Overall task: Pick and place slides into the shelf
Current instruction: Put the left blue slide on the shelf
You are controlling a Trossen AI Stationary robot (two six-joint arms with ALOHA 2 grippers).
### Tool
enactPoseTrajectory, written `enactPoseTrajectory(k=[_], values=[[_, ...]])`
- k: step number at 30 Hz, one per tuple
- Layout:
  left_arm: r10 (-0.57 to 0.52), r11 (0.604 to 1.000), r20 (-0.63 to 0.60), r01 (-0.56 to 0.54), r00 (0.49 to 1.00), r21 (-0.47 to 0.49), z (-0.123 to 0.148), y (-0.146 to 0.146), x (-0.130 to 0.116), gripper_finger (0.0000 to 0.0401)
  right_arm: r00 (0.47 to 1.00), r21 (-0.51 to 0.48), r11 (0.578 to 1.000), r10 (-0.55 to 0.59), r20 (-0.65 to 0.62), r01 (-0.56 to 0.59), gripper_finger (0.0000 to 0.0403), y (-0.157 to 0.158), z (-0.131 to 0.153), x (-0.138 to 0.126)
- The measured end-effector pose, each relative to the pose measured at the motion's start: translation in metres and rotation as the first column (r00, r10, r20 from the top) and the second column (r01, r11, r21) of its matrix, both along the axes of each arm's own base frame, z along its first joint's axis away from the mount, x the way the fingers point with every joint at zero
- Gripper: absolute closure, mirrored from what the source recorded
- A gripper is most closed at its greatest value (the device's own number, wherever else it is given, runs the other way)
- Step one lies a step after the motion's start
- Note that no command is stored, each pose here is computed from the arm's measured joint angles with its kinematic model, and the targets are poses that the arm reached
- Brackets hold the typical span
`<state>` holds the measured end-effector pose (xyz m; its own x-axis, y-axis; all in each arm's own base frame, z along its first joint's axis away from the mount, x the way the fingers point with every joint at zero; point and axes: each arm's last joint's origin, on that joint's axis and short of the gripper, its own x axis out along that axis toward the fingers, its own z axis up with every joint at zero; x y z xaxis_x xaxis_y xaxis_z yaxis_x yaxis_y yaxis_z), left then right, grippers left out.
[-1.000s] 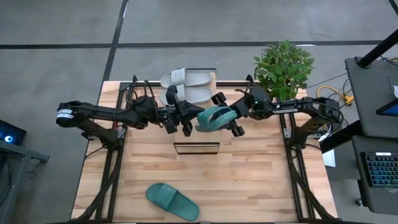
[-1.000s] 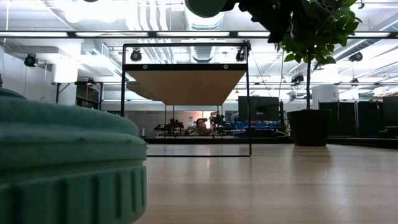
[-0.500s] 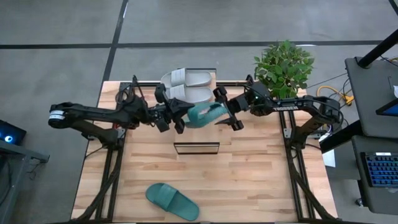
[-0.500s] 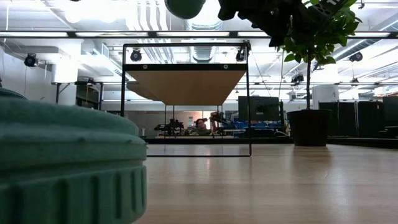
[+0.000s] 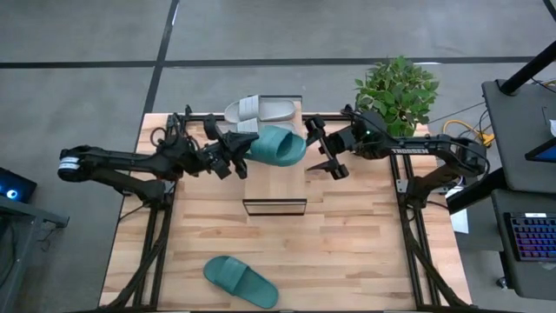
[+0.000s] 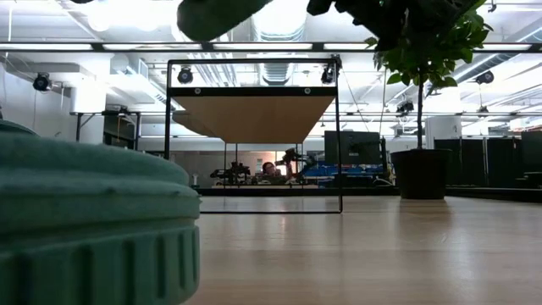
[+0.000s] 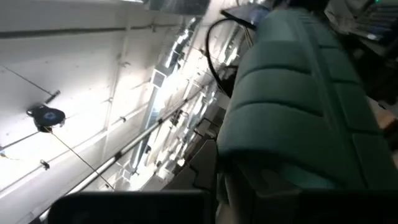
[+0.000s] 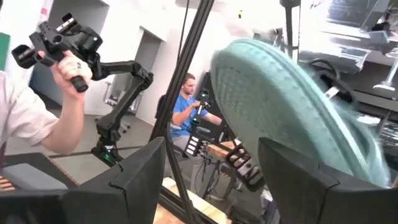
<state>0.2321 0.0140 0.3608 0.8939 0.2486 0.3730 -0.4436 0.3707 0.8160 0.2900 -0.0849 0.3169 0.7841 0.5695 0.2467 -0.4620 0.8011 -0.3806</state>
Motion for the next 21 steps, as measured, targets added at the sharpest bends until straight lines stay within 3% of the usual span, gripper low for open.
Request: enactPoseTrajectory(k=[6, 12, 21], values=[[0.007, 1.0, -0.059, -0.008, 0.998, -0.01, -0.003, 0.0, -0.003, 0.0401, 1.0, -0.025, 1.0, -0.013, 0.003, 0.013, 0.0156, 0.003, 0.009, -0.008], [0.124, 0.992, -0.119, -0.127, 0.985, -0.015, -0.011, 0.004, 0.004, 0.0401, 1.0, -0.057, 0.998, -0.028, 0.008, 0.028, 0.0156, 0.008, 0.022, -0.023], [0.193, 0.979, -0.195, -0.201, 0.961, -0.022, -0.021, 0.004, 0.009, 0.0401, 0.991, -0.089, 0.988, -0.133, -0.029, 0.13, 0.0156, 0.016, 0.035, -0.046]])
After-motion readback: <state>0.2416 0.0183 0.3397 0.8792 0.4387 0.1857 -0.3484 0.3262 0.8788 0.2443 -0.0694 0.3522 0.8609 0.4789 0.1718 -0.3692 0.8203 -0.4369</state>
